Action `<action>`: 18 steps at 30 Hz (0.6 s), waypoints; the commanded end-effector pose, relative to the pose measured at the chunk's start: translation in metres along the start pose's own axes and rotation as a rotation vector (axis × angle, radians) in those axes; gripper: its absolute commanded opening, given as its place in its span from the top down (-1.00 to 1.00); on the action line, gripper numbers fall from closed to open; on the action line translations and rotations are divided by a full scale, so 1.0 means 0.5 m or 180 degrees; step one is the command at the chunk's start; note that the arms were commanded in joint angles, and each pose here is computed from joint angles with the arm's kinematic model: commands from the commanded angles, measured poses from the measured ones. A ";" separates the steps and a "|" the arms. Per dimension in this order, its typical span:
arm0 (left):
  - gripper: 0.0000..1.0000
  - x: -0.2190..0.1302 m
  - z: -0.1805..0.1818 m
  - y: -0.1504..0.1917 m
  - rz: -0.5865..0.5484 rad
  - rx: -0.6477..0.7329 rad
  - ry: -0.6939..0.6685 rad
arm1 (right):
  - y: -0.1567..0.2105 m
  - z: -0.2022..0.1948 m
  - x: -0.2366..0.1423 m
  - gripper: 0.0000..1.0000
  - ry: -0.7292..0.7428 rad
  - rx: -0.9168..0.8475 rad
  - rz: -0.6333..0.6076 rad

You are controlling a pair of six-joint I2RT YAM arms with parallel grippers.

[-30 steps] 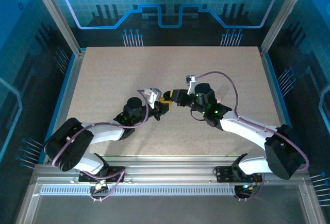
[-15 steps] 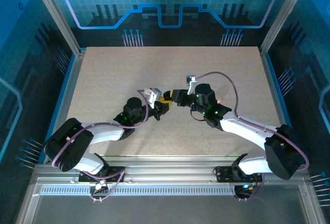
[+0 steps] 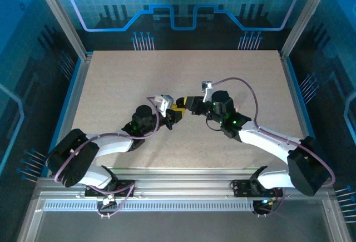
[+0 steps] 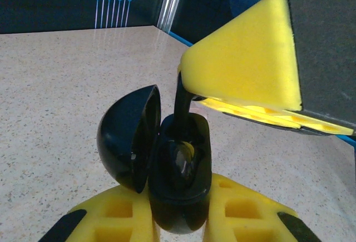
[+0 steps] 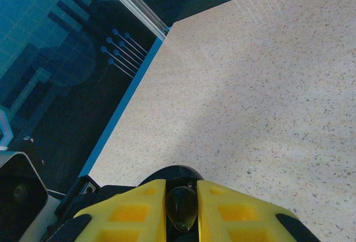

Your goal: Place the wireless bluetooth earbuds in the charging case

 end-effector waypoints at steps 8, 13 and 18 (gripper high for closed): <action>0.72 -0.015 -0.024 -0.043 -0.0387 0.0217 0.0243 | 0.026 -0.006 -0.003 0.59 0.0016 -0.0202 0.0257; 0.71 -0.014 -0.029 -0.043 -0.0364 0.0238 0.0329 | 0.019 -0.003 -0.013 0.60 -0.0064 -0.0329 0.0269; 0.71 -0.015 -0.029 -0.043 -0.0372 0.0255 0.0340 | 0.010 -0.005 -0.028 0.59 -0.0129 -0.0373 0.0228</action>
Point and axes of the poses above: each hand's point on the last joint's axis, 136 mm out from that joint toward the fingers, its own x axis out along the fingers, its own z axis along the line the jaws close on, y = z × x, the point moved 10 cm from there along -x, back along the fingers
